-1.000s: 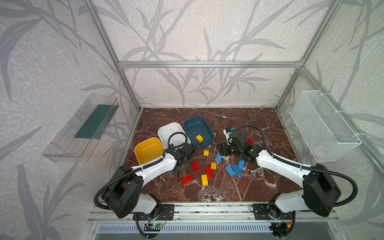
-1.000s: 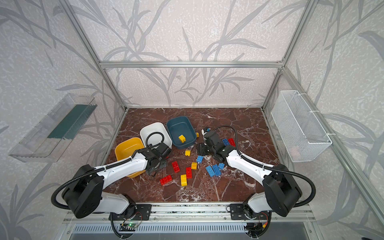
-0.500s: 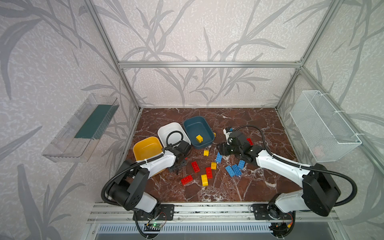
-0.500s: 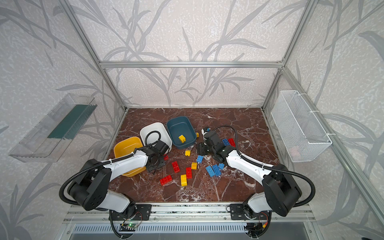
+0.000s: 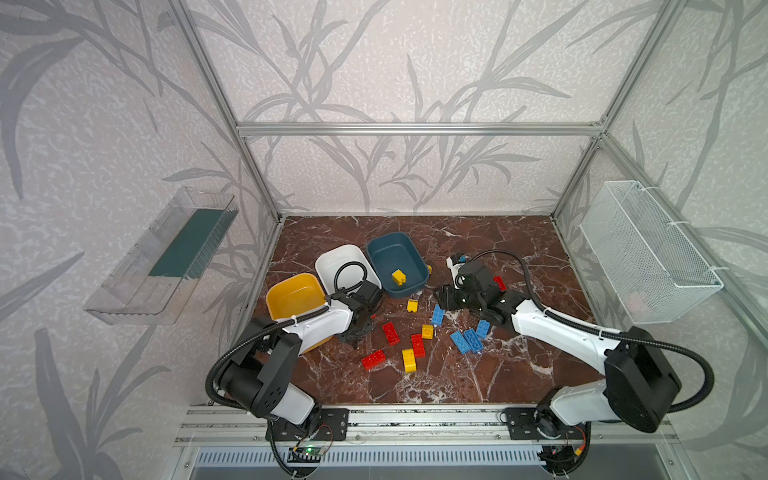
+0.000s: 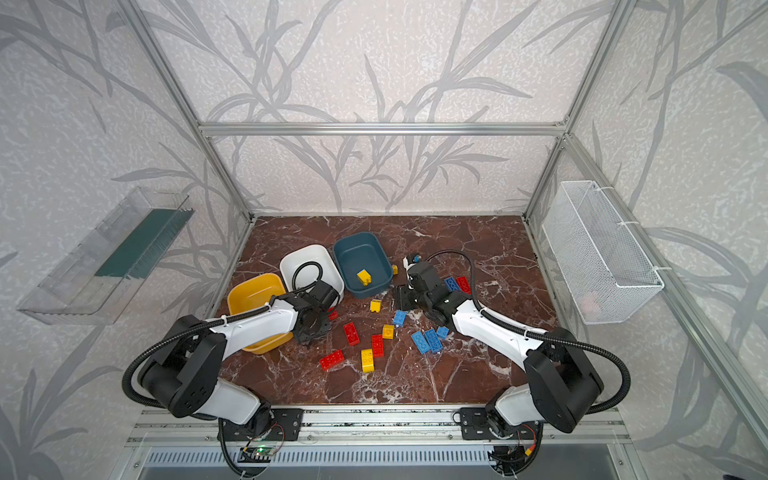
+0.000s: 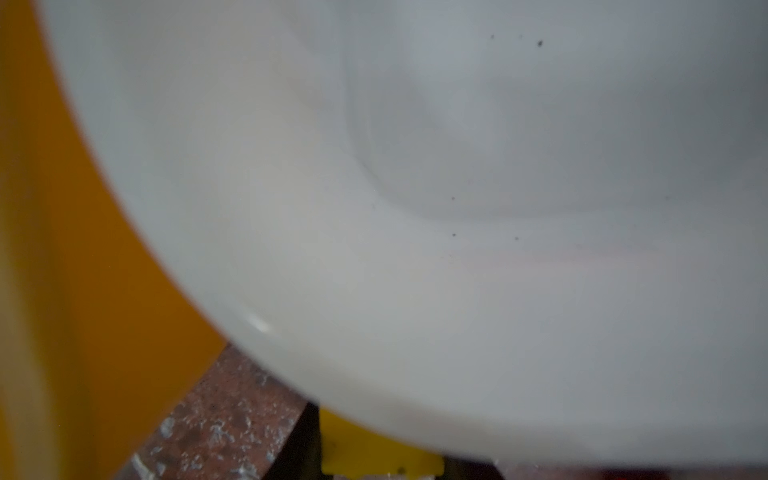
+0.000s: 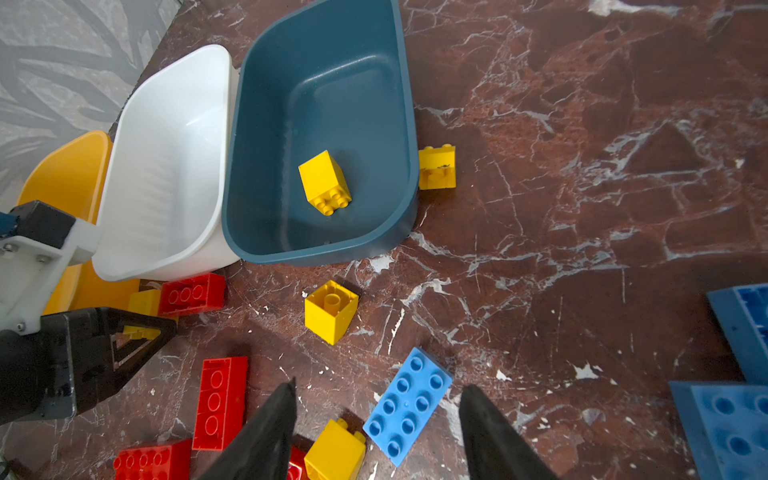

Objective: Sort the legos into containers by color
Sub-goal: 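Grasp a yellow brick beside the white tub with left gripper while right withdraws, then carry the yellow brick with the left gripper and release it into the teal tub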

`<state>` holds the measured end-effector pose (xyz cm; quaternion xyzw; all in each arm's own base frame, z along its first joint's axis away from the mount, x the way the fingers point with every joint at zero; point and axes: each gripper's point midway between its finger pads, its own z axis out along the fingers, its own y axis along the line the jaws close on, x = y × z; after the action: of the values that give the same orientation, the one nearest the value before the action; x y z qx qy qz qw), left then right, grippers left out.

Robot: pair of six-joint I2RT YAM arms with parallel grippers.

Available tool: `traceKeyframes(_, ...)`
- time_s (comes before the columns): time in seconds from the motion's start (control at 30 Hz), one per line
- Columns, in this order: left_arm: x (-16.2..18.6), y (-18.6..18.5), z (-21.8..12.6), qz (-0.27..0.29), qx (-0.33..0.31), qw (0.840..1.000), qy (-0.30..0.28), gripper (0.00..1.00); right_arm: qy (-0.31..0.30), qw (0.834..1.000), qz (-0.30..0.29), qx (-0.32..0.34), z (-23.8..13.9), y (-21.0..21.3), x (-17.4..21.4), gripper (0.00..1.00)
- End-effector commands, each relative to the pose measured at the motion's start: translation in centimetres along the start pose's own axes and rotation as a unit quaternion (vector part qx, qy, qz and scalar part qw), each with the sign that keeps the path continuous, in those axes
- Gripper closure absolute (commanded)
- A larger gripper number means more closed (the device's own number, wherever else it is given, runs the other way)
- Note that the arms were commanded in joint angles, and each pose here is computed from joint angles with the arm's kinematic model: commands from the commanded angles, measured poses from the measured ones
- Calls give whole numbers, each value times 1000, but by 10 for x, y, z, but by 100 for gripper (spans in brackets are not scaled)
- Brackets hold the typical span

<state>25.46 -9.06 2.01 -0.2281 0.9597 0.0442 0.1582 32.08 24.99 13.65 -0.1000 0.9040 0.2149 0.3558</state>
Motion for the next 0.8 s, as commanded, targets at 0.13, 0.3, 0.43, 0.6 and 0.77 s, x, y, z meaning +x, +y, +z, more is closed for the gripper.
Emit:
traceKeyframes(0.13,-2,-11,-25,30,12,999,-25,69,-4,1000,-3,4,-2,-1,1,36)
traceKeyframes(0.3,-2,-23,-52,61,30,997,-46,69,-5,1000,-1,-3,-5,1,0,36)
traceKeyframes(0.43,-5,-32,-78,82,54,994,-57,69,-8,1000,1,-10,-13,4,-3,36)
traceKeyframes(0.6,-19,-55,-120,117,115,984,-74,69,-6,1000,2,-9,-23,1,3,36)
traceKeyframes(0.77,-41,-80,-148,150,141,973,-103,69,5,1000,5,-5,-32,-5,18,36)
